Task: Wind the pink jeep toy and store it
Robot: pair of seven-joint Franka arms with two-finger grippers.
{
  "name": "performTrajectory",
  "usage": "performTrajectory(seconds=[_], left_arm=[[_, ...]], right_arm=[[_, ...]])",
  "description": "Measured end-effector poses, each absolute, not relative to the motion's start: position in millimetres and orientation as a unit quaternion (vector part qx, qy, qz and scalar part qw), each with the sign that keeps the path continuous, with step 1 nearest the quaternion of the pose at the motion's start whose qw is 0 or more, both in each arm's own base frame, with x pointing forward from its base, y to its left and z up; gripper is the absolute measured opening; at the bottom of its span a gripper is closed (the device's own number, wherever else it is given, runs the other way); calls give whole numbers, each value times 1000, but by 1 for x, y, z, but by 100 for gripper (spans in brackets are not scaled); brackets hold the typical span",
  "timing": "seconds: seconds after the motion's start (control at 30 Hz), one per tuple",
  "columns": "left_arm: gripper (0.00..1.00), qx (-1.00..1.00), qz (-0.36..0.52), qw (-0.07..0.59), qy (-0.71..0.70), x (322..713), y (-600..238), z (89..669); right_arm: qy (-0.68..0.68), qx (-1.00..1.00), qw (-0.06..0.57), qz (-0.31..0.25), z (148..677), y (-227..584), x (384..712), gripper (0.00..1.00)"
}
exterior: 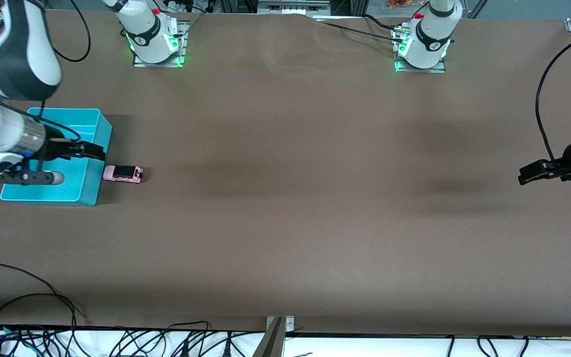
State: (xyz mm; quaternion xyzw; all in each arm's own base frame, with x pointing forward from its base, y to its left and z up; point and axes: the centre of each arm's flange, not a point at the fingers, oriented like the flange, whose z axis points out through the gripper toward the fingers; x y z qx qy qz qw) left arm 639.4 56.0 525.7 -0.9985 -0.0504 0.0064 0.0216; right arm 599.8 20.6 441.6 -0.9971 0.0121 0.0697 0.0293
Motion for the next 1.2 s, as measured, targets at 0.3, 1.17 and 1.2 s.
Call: performTrajectory(seconds=[0.3, 1.17, 1.2], left_arm=[[100, -998, 6, 22, -51, 639, 56, 526], [100, -998, 7, 21, -51, 639, 56, 526], [100, -998, 7, 21, -51, 639, 56, 526]], right_arm=[[14, -998, 29, 45, 392, 24, 591, 100], [73, -997, 23, 23, 276, 15, 533, 100], [82, -996, 22, 24, 275, 13, 532, 100]])
